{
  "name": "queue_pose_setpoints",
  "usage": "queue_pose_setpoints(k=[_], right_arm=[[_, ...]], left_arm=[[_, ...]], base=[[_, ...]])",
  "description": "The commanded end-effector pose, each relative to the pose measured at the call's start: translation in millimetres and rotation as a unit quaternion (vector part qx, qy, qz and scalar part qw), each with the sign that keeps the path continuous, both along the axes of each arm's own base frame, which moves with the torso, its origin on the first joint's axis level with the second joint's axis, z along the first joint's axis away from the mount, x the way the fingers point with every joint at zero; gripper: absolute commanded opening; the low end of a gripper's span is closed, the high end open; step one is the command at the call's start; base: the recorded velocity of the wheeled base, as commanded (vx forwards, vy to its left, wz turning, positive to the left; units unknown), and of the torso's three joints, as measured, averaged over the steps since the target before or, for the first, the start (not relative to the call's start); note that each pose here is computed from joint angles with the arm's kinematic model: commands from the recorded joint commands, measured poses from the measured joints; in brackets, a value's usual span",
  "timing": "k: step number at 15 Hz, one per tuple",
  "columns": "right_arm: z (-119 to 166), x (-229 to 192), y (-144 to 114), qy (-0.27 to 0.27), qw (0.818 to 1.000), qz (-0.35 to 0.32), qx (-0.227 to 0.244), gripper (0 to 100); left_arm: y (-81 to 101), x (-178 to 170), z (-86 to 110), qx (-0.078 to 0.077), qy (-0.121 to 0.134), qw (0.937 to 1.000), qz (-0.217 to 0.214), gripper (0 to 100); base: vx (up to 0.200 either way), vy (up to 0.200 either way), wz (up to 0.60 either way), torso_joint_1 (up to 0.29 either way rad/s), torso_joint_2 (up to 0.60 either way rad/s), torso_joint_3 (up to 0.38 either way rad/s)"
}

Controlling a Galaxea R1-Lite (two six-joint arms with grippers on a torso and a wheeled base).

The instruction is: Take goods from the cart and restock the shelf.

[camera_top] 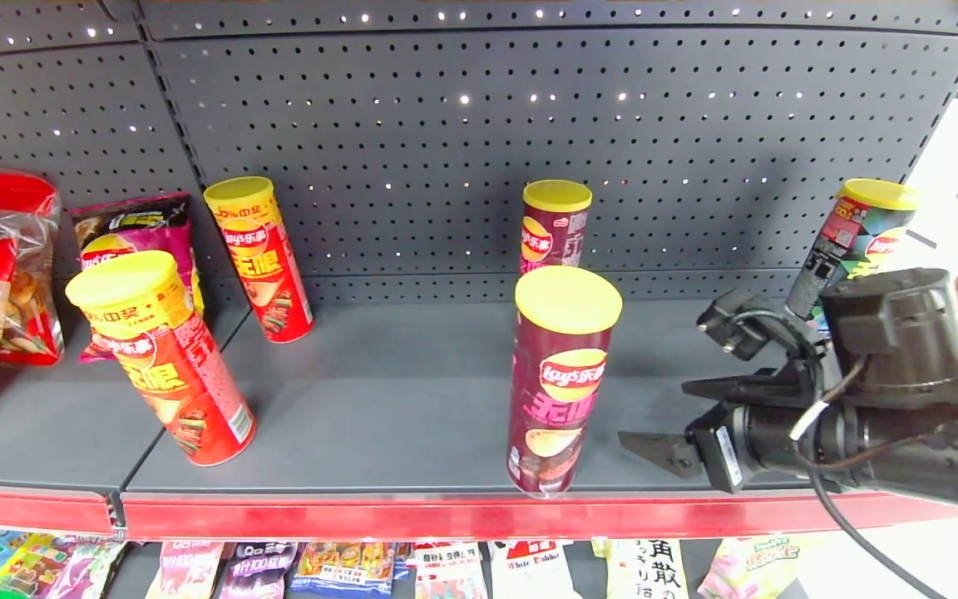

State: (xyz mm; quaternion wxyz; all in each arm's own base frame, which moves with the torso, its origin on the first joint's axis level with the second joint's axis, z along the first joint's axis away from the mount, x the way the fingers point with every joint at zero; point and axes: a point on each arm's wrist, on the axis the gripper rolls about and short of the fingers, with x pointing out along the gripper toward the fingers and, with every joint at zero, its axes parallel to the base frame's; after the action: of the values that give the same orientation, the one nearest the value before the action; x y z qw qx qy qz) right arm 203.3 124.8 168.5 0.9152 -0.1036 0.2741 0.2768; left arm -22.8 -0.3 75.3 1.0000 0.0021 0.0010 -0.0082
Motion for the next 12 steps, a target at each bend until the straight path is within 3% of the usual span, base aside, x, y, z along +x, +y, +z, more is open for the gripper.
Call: queue_pose_setpoints(k=[1,3,5,8,10,12], right_arm=[[19.7,-47.2,-24.5,-0.052,0.998,0.009,0.032,100],[22.0,-75.8,-40.4,-0.078,0.996,0.015,0.048,100],[22.7,-120.0,-70.8,-0.138,0.987,0.011,0.082,100],[23.6,-148.1,-100.5,-0.207,0.97,-0.083,0.097,100],[15.3,-160.4,-122.0,-0.243,0.933,-0.258,0.065,100],[1.2,-168.7,-132.8,-0.246,0.885,-0.395,0.025,100]], left_arm=[[0.0,0.0,0.0,0.0,0.0,1.0,0.0,100],[0.0,0.0,0.0,0.0,0.0,1.0,0.0,100],[0.0,0.2,0.1,0.0,0.001,1.0,0.0,100],[0.0,0.2,0.1,-0.001,0.001,1.0,0.0,100],[0.0,0.2,0.1,-0.001,0.001,1.0,0.0,100],[0.0,0.2,0.1,-0.001,0.001,1.0,0.0,100]], base=[[0.0,0.0,0.0,0.0,0.0,0.0],[0.0,0.0,0.0,0.0,0.0,0.0],[0.0,0.0,0.0,0.0,0.0,0.0],[0.0,0.0,0.0,0.0,0.0,0.0],[0.0,0.0,0.0,0.0,0.0,0.0],[0.0,0.0,0.0,0.0,0.0,0.0]])
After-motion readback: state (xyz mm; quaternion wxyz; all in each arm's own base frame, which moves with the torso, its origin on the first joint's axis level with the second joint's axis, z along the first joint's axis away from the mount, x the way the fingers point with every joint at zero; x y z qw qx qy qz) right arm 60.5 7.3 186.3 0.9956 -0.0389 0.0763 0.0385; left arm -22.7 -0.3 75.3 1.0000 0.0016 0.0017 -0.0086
